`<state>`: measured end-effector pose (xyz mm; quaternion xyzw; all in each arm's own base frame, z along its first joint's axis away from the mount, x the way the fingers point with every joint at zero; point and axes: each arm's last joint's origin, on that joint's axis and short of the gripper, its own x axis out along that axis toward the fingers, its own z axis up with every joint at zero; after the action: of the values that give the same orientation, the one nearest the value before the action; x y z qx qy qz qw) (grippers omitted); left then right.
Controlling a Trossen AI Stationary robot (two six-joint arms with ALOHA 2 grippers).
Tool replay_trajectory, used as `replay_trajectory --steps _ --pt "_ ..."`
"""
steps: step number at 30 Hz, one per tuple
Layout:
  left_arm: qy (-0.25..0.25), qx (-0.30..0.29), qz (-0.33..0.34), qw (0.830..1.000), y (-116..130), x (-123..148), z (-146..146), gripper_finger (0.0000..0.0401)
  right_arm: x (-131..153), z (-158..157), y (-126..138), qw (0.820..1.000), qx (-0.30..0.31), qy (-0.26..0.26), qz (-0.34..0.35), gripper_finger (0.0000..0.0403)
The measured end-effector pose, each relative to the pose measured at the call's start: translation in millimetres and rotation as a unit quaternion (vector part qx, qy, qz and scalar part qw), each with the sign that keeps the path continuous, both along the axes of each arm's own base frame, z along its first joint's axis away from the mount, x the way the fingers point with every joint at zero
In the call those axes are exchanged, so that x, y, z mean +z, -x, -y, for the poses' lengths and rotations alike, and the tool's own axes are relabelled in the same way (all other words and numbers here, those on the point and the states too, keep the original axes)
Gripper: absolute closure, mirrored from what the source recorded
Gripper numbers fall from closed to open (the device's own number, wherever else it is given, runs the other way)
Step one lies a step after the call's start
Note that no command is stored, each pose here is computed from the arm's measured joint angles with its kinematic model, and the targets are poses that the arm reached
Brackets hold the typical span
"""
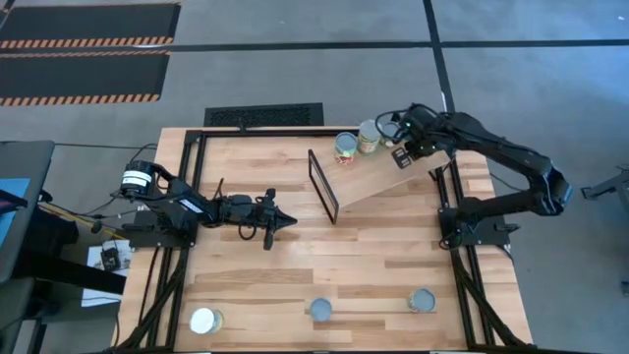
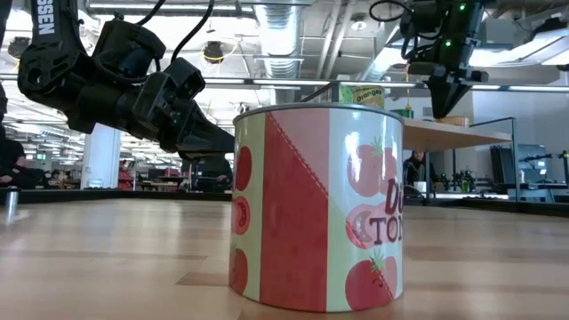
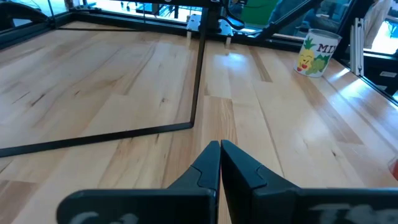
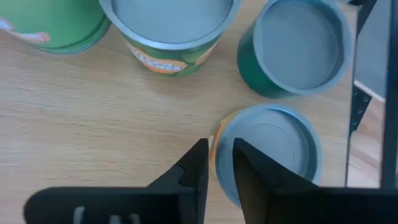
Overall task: Pick and place cans onto a shelf
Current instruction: Put the canned carrots on the shelf
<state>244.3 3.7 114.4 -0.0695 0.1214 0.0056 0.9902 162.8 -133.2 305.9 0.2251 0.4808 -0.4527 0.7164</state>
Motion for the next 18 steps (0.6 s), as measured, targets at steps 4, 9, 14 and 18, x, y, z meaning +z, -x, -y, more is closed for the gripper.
replay_trajectory --steps 4,9,14,18 --pt "-0.004 -0.001 0.000 1.000 0 0 0 0.0401 8 -13 2 0.999 0.045 0.018 0.006 0.0316" --pt "-0.009 -0.002 -0.005 1.000 0 -1 0 0.0401 20 -42 4 0.992 0.102 0.063 0.033 0.0381" --pt "-0.022 -0.007 -0.024 0.999 1 -5 0 0.0401 6 -76 -2 0.976 0.168 0.100 0.101 0.0387" --pt "-0.021 -0.007 -0.044 0.999 2 -8 0 0.0401 -19 -103 -10 0.952 0.227 0.111 0.174 0.0397"
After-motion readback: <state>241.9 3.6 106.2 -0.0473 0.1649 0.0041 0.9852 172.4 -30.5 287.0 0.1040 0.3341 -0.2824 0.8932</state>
